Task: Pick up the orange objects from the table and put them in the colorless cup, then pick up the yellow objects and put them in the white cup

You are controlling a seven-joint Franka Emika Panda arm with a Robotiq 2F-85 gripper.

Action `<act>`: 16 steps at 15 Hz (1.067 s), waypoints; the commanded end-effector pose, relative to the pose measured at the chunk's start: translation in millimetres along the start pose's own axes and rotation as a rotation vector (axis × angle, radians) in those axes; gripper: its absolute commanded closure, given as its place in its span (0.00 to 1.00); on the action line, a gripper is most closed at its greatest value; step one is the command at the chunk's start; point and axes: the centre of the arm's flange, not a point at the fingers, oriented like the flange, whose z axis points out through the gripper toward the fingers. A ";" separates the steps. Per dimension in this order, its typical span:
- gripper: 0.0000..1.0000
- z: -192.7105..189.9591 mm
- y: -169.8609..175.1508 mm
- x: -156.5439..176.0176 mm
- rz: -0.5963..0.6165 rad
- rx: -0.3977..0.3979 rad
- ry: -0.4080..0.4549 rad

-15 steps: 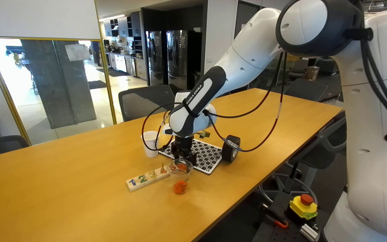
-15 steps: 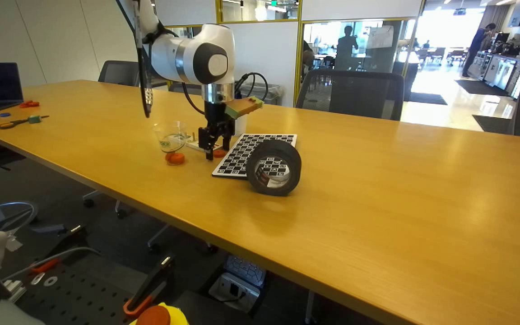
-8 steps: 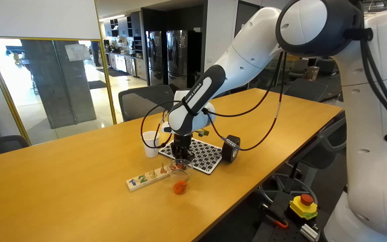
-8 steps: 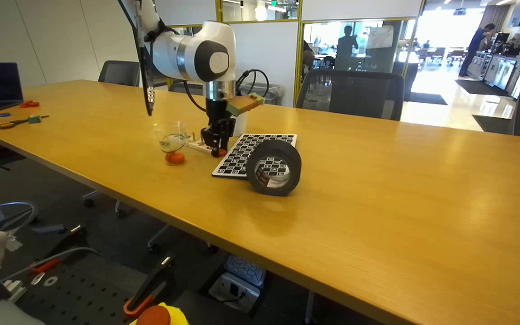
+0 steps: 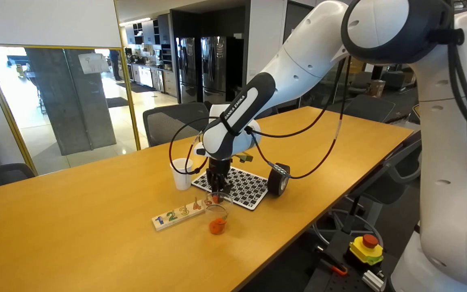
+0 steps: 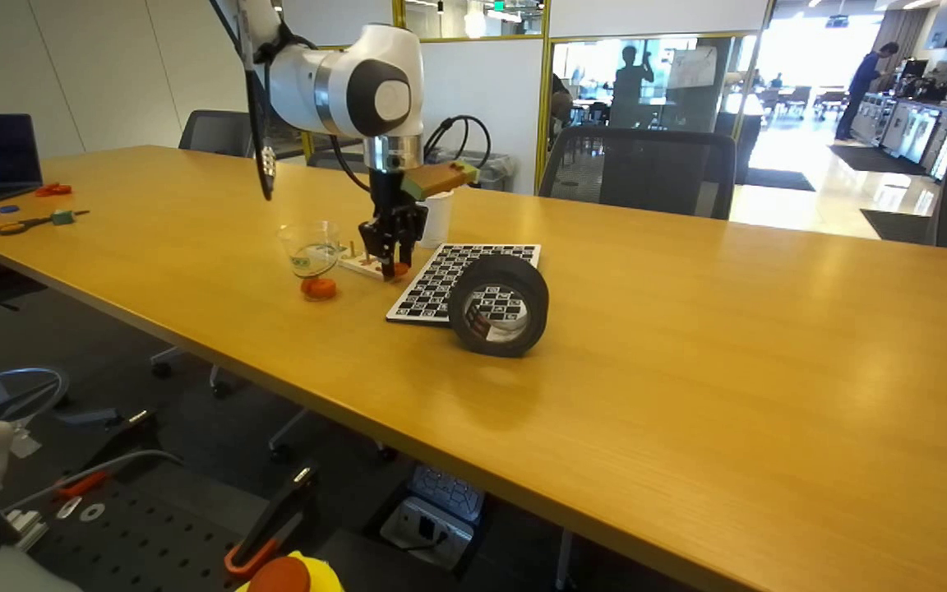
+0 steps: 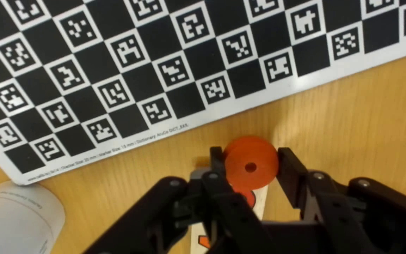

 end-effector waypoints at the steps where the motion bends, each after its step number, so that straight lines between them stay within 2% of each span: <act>1: 0.78 -50.8 -33.3 18.1 0.107 -0.047 -0.023; 8: 0.78 -101.6 -90.4 60.5 0.250 -0.163 -0.106; 16: 0.78 -118.3 -136.7 83.7 0.343 -0.232 -0.146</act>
